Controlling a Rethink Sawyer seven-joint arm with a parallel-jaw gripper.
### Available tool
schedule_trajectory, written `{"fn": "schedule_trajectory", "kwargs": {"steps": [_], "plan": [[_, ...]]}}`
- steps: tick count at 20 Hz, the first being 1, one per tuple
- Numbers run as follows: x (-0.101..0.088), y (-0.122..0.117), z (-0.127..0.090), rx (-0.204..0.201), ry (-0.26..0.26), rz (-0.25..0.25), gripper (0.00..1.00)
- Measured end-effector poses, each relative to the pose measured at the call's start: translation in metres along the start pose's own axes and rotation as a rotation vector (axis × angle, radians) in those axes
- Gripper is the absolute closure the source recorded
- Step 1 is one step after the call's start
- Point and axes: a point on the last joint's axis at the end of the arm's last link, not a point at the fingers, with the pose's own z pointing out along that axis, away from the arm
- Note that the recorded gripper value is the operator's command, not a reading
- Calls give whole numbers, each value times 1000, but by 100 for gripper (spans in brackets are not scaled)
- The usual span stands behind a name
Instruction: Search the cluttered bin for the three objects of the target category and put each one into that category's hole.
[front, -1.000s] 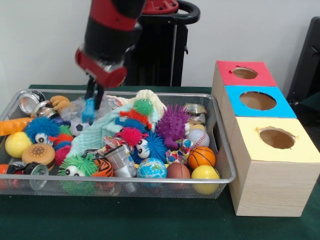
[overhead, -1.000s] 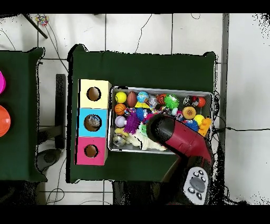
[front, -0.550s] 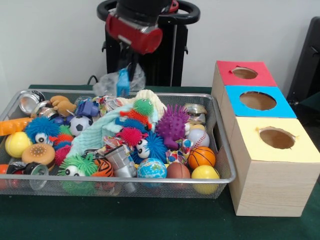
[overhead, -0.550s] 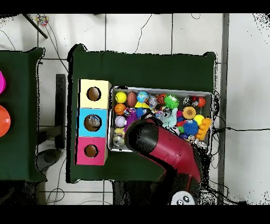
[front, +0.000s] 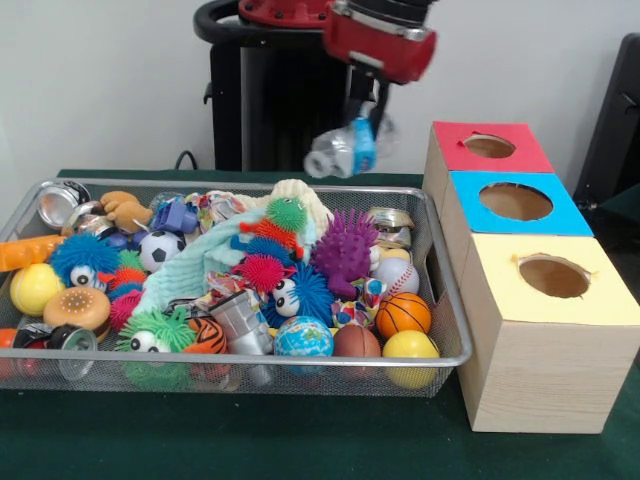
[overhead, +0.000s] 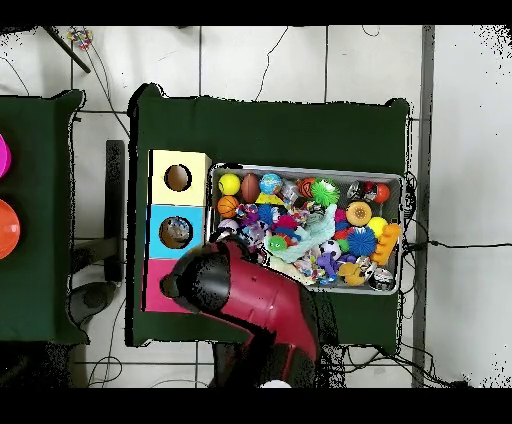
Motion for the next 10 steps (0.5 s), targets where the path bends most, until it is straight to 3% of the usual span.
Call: {"fn": "schedule_trajectory", "kwargs": {"steps": [4, 6, 9, 10], "plan": [[27, 25, 3, -25, 34, -31, 100], [51, 45, 4, -49, 71, -42, 100], [67, 58, 5, -58, 86, -45, 100], [81, 70, 5, -64, 90, -45, 100]]}}
